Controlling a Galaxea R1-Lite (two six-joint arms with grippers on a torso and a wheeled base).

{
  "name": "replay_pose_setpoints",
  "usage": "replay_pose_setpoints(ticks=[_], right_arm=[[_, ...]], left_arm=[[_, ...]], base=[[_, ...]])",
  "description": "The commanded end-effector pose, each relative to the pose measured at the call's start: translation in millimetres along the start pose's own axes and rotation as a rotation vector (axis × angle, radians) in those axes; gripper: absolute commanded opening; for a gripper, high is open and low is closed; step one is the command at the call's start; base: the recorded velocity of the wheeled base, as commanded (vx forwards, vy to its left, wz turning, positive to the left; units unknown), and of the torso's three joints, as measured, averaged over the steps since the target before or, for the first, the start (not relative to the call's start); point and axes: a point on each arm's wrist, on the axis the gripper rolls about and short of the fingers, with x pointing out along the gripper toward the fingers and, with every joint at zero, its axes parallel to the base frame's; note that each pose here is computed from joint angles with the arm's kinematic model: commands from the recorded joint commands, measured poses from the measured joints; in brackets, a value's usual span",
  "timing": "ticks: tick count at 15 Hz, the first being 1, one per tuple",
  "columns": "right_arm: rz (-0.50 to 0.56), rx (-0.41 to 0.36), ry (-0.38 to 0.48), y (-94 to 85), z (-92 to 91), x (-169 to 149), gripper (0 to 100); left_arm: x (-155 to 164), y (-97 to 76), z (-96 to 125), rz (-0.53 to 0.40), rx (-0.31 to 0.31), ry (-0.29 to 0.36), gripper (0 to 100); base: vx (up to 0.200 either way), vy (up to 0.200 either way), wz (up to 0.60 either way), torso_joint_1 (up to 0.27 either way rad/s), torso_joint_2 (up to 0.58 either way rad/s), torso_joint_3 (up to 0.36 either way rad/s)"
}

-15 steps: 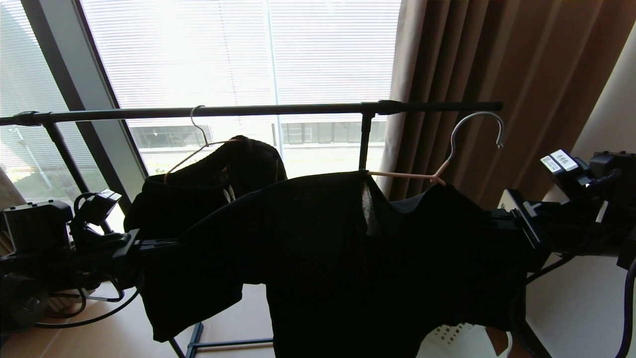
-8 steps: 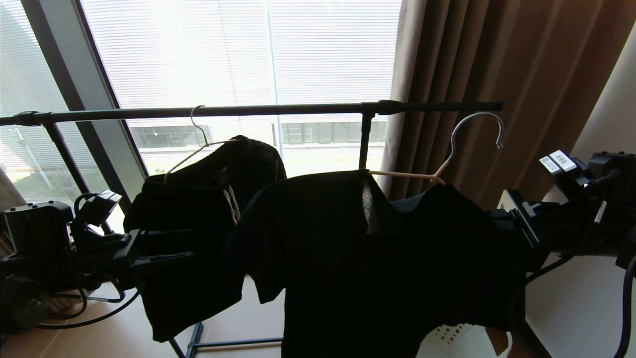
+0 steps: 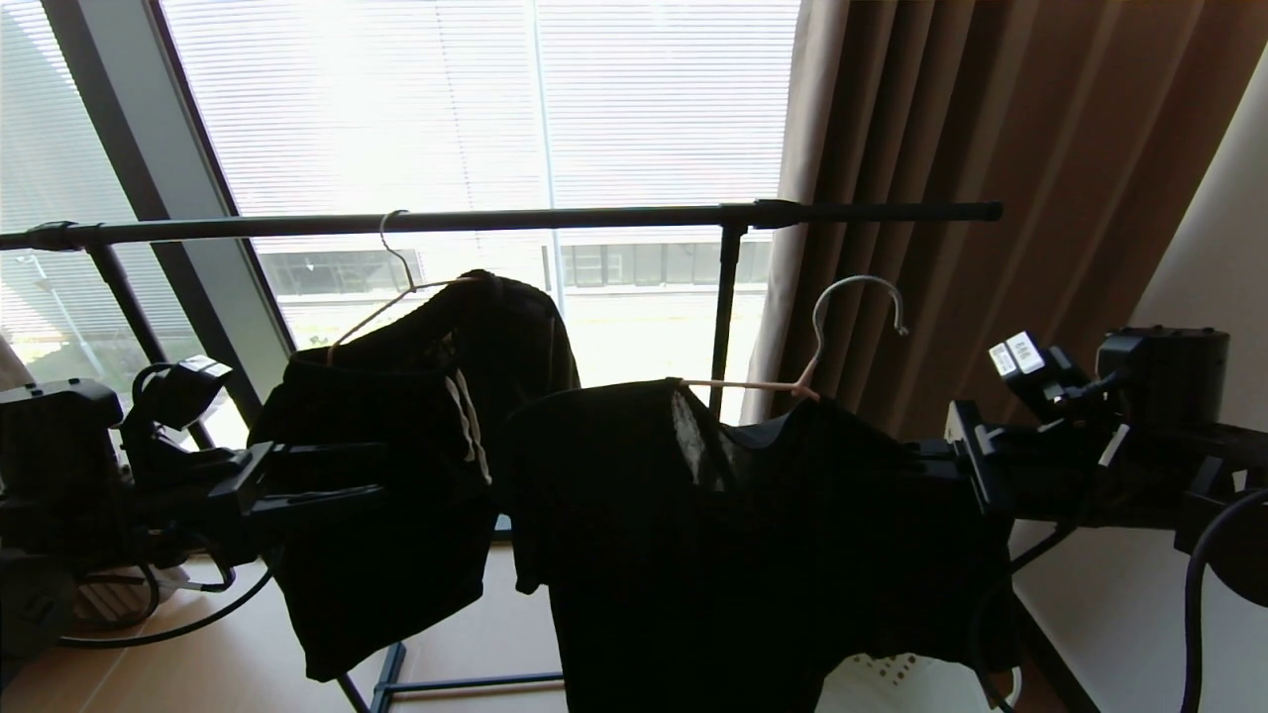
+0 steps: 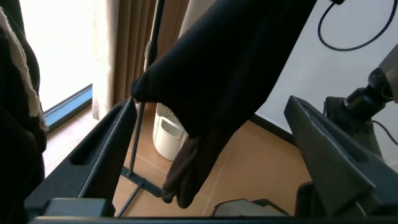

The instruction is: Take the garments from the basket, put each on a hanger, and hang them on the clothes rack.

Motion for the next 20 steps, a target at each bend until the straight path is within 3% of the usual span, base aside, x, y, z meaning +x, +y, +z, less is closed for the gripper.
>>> replay_pose_setpoints(ticks=[1,3,4,6,9,12,15,17,20], right_arm=[[0.021,0.009,0.033,3.5,-10.2,12.5,0],[0.035,0.006,0.034,6.7,-9.9,15.1,0],[0.036,0.005,0.034,7.0,-9.8,15.4,0],[0.064,0.004,0.038,13.6,-10.0,20.6,0],[0.067,0.002,0.038,15.1,-9.5,20.5,0],[0.088,-0.002,0.040,23.3,-9.2,22.1,0],[0.107,-0.009,0.046,27.9,-11.5,25.0,0],[0.122,-0.008,0.050,31.1,-12.4,27.5,0],[0.131,-0.009,0.051,33.0,-12.4,29.3,0]], left_arm=[[5.7,-38.1,26.9,-0.042,0.053,-0.004,100],[20.3,-63.2,52.9,-0.006,0.009,0.035,100],[23.1,-67.4,57.3,-0.004,0.011,0.043,100],[38.2,-83.0,74.5,-0.050,0.069,0.111,100],[66.9,-98.1,85.0,-0.009,0.134,0.207,100],[86.3,-92.6,81.5,-0.075,0.267,0.236,100],[105.3,-89.4,74.6,-0.132,0.294,0.262,100],[118.2,-82.3,65.5,-0.170,0.363,0.283,100],[130.8,-84.5,59.4,-0.215,0.380,0.299,100]], base=[[0.000,0.000,0.00,0.000,0.00,0.000],[0.000,0.000,0.00,0.000,0.00,0.000],[0.000,0.000,0.00,0.000,0.00,0.000],[0.000,0.000,0.00,0.000,0.00,0.000],[0.000,0.000,0.00,0.000,0.00,0.000],[0.000,0.000,0.00,0.000,0.00,0.000],[0.000,0.000,0.00,0.000,0.00,0.000],[0.000,0.000,0.00,0.000,0.00,0.000],[0.000,0.000,0.00,0.000,0.00,0.000]])
